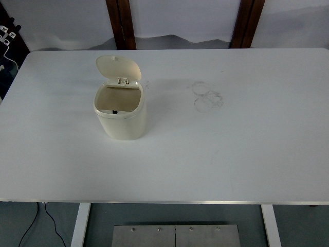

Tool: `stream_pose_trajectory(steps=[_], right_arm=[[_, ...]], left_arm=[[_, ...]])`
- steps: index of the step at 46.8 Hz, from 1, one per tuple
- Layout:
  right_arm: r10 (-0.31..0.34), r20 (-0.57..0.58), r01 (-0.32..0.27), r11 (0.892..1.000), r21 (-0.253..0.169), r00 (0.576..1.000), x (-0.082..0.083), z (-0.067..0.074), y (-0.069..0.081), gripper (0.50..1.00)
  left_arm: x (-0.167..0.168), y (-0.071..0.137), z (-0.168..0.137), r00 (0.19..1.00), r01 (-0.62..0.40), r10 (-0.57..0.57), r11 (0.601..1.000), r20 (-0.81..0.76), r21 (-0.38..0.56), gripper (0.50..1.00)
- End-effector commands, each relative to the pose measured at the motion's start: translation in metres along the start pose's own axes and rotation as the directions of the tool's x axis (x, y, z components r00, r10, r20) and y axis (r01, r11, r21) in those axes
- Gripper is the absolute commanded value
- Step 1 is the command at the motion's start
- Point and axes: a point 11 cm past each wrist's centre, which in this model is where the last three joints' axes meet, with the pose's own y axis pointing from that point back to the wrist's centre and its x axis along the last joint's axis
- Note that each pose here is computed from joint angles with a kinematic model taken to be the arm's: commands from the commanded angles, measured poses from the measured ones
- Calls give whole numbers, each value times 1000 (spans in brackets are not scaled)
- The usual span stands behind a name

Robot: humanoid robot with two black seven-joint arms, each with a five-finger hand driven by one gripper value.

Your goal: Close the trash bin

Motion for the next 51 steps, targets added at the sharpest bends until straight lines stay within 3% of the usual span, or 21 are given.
stream_pose_trajectory(steps=[1,27,34,40,51], right_arm=[[0,0,0,1000,0,1000,0,0,0,995],[0,0,0,1000,0,1000,0,0,0,995],[0,0,0,1000,0,1000,0,0,0,995],[0,0,0,1000,0,1000,0,0,0,995],[0,0,0,1000,0,1000,0,0,0,995]], left_arm=[[0,0,-1,1000,1,-1,1000,1,4,1000],[3,1,-8,999,-21,20,999,30,35,1000],[-1,-1,-17,999,-28,24,994,42,104,1000],[-25,-11,-19,997,-9,-2,988,71,151,1000],[-86,-31,-37,960,84,-157,952,231,295,1000]])
